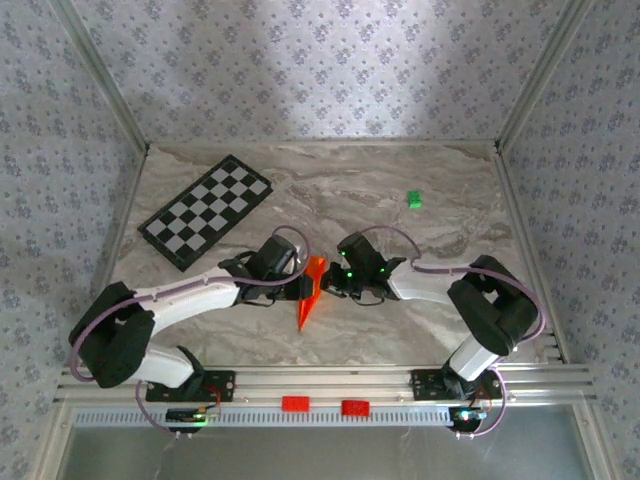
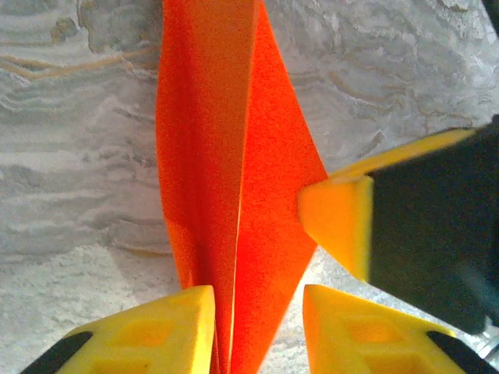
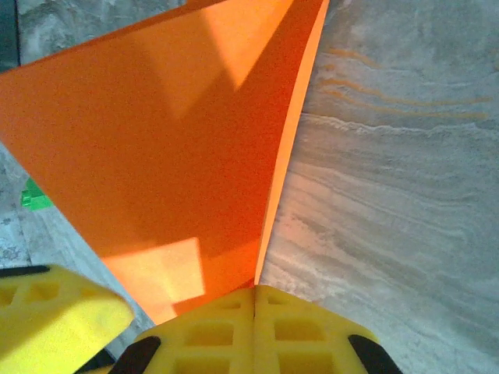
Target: Fold a paper plane with a square sheet of paper (pick it up from the middle)
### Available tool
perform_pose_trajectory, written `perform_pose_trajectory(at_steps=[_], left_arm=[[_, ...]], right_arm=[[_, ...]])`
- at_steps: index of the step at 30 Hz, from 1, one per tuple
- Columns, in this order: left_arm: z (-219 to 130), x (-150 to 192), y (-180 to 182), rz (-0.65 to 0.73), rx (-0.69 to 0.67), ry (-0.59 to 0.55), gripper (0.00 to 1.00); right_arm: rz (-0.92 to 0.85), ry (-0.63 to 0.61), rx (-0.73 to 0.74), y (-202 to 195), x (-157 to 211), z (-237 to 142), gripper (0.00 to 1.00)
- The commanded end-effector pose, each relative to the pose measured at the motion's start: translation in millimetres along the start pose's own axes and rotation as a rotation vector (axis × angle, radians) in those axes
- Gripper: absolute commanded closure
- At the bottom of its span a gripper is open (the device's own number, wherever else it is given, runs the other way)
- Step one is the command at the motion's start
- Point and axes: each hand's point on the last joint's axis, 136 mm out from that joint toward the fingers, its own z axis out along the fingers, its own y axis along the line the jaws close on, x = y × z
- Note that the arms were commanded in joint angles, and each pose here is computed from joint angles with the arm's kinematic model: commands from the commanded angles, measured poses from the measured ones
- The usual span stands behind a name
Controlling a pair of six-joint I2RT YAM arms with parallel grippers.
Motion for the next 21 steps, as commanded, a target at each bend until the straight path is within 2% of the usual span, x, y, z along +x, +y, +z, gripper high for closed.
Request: perform_pose_trajectory(at_steps=[1,8,21], left_arm=[[-4,8,-4,0.012,0.026,0.017,0.62],[2,13,0,0.015,0.002,0.035,0.58],[13,16,2,0.024,-0.017,0.07,0.56]], right_arm=[[0.028,0.016,0.0,-6,3,6,1.0],[0.03,0.024,0.004,-8,3,9,1.0],[0.03,0.031,0.002,-8,4,11,1.0]])
